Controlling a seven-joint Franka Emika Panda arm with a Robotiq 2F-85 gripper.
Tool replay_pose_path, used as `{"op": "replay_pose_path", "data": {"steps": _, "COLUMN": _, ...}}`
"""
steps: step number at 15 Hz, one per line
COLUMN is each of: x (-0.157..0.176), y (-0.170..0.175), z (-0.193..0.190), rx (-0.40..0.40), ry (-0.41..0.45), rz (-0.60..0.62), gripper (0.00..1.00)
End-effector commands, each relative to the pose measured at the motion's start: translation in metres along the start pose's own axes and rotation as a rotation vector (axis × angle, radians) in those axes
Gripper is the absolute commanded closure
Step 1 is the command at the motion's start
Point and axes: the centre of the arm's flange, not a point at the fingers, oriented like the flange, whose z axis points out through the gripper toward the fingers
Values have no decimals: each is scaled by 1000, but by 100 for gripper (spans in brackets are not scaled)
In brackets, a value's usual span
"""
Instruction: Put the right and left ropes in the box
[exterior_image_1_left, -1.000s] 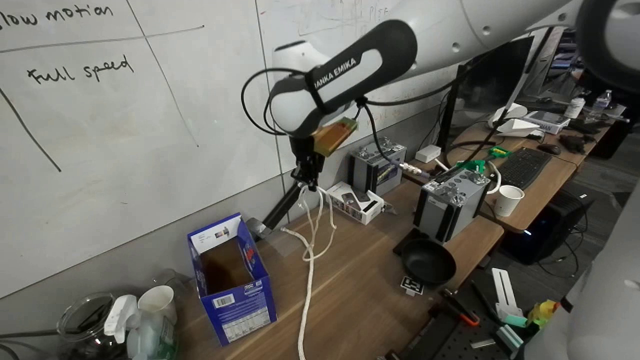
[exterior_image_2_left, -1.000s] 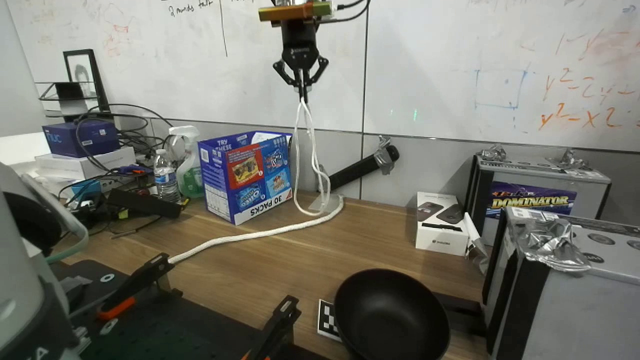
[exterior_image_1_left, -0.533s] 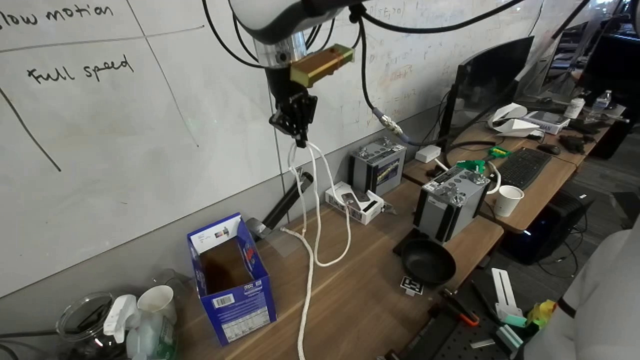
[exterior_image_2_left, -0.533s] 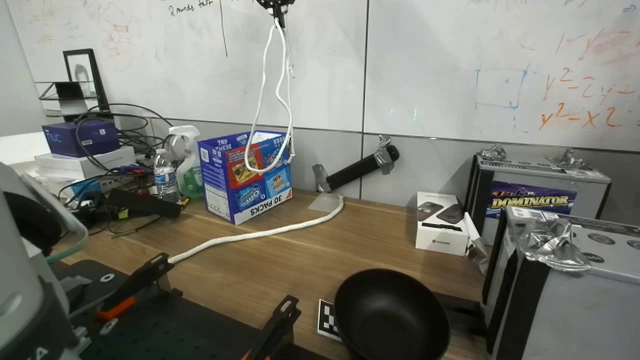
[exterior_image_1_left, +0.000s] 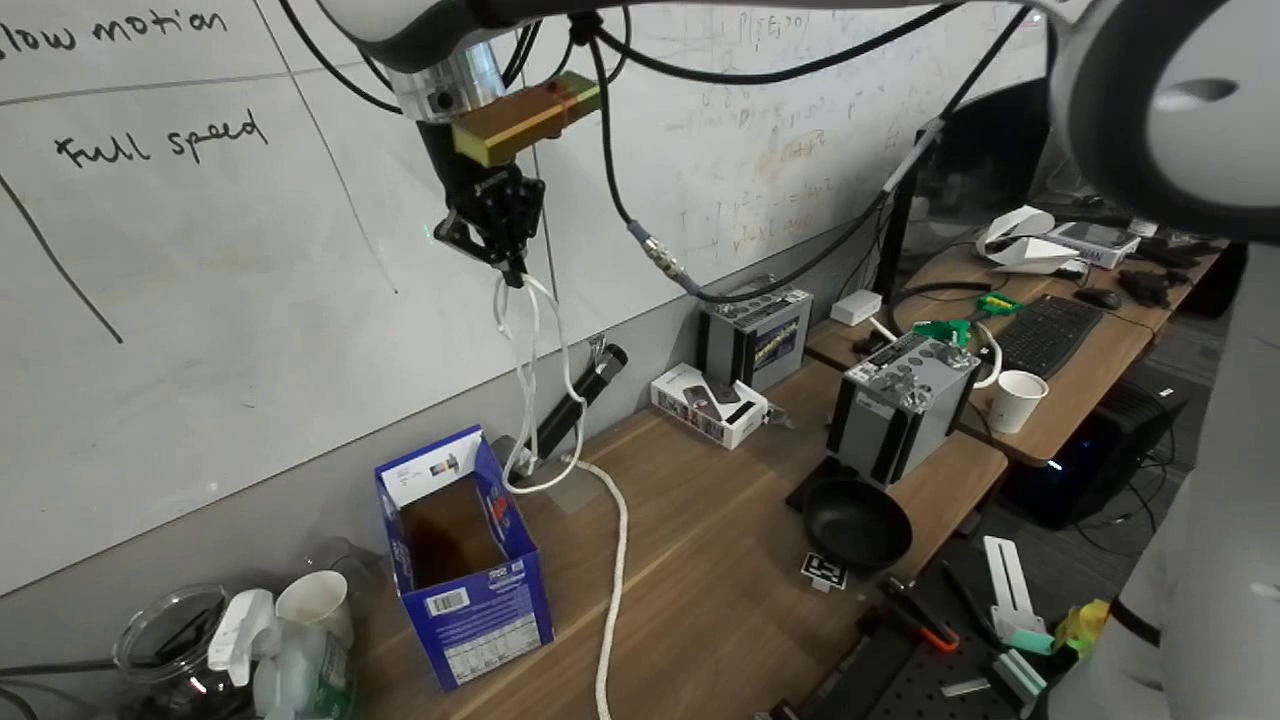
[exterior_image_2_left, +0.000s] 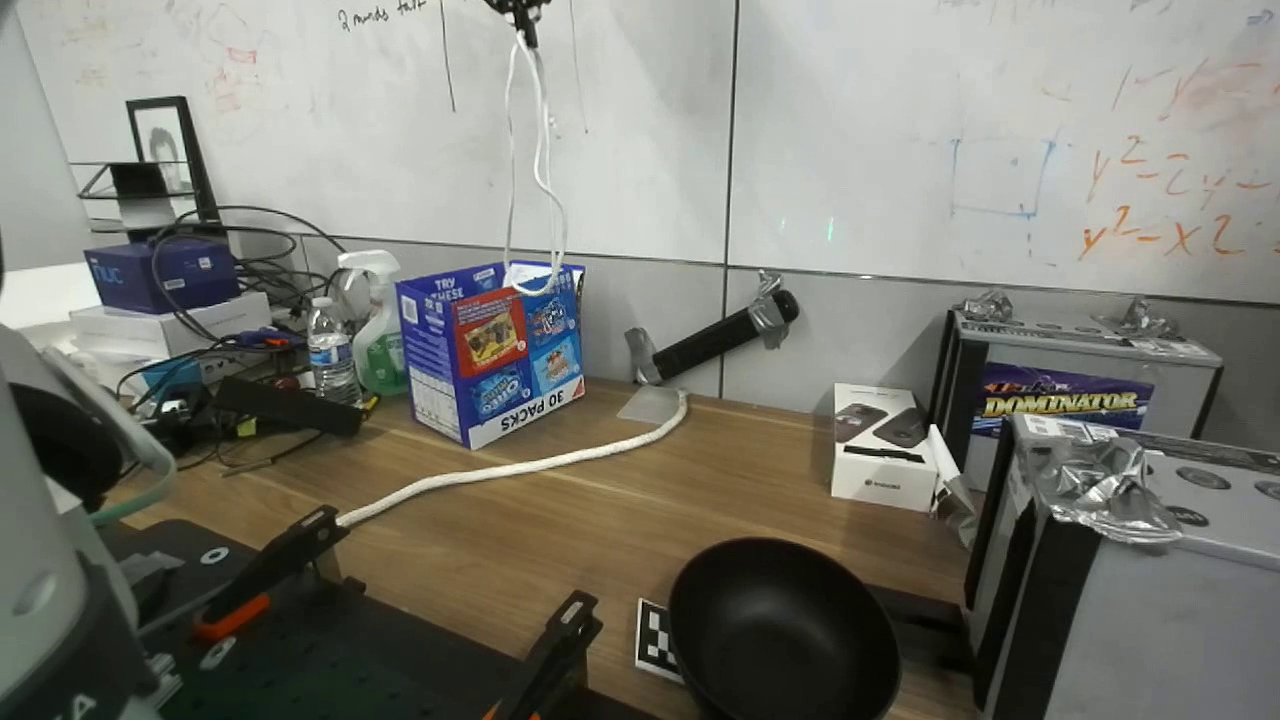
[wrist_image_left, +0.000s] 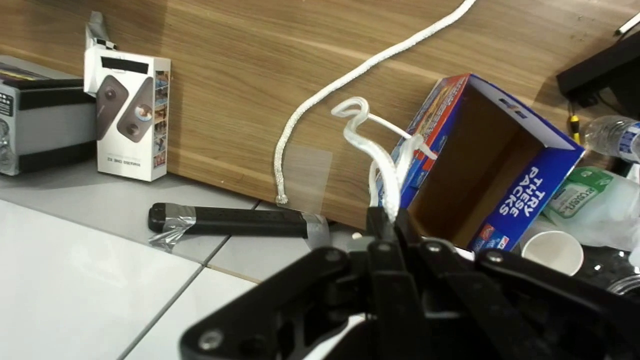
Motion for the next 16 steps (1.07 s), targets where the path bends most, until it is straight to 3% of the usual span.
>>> {"op": "replay_pose_path", "data": {"steps": 1, "x": 61, "y": -19, "z": -11, "rx": -14, "ry": -17, "rz": -6, "gripper": 96}}
{"op": "replay_pose_path", "data": {"steps": 8, "x": 86, "y": -51, "z": -20, "rx": -28, "ry": -37, "rz": -29, "gripper": 96}}
{"op": "replay_pose_path", "data": {"steps": 16, "x": 76, "y": -87, "z": -69, "rx": -93, "ry": -19, "rz": -41, "gripper": 96}}
